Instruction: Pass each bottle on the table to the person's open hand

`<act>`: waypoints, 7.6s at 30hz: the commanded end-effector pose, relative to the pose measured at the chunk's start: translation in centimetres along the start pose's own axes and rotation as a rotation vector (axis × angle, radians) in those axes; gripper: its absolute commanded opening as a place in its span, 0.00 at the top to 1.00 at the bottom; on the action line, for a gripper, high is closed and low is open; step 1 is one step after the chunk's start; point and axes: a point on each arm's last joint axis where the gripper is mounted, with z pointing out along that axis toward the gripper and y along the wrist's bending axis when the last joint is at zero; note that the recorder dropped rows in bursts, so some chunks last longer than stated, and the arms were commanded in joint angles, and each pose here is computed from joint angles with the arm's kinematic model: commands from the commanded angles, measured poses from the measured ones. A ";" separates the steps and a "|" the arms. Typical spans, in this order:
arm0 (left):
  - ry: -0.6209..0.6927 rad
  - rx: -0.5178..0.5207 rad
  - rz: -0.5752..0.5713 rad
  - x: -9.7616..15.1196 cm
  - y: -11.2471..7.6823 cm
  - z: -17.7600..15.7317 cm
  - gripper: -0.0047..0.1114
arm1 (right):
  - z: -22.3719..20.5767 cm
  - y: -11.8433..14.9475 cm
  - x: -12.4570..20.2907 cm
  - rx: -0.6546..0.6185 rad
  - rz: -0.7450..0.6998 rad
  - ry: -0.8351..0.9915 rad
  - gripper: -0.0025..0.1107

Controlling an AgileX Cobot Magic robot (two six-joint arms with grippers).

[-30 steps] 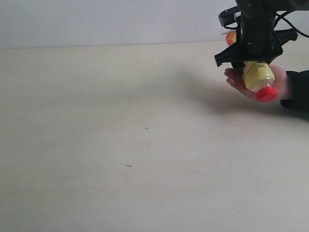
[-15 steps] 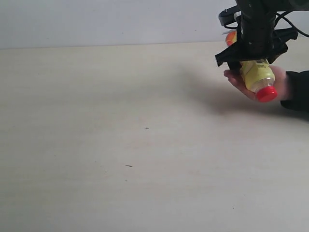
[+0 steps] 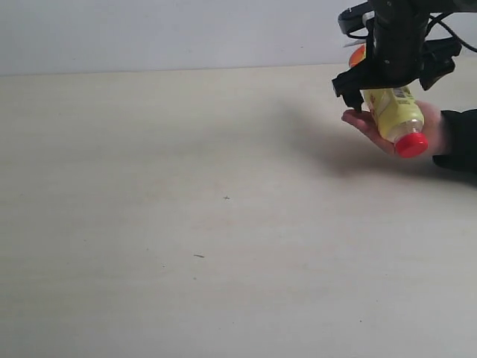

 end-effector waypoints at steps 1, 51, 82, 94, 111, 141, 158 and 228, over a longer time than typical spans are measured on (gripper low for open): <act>-0.014 0.007 -0.001 -0.1 0.0 0.0 0.96 | -2.7 -0.9 -0.4 -0.036 0.005 -0.057 0.11; -0.014 0.007 -0.003 -0.1 0.0 0.0 0.96 | -29.8 -10.7 18.3 -0.414 0.016 -0.522 0.98; -0.014 0.006 -0.001 -0.1 0.0 0.0 0.96 | -36.7 -15.0 29.0 -0.411 0.170 -1.050 0.98; -0.014 0.006 -0.001 -0.1 0.0 0.0 0.96 | -36.2 -14.9 34.2 -0.253 0.311 -1.382 0.98; -0.014 0.006 -0.001 -0.1 0.0 0.0 0.96 | -36.2 -14.8 36.5 -0.227 0.331 -1.513 0.98; -0.014 0.006 -0.001 -0.1 0.0 0.0 0.96 | -19.6 -9.5 34.0 -0.136 0.274 -1.188 0.98; -0.014 0.006 -0.001 -0.1 0.0 0.0 0.96 | -13.9 -7.4 34.9 -0.173 0.282 -1.114 0.98; -0.014 0.006 -0.001 -0.1 0.0 0.0 0.96 | -12.0 -6.8 35.8 -0.183 0.271 -0.945 0.98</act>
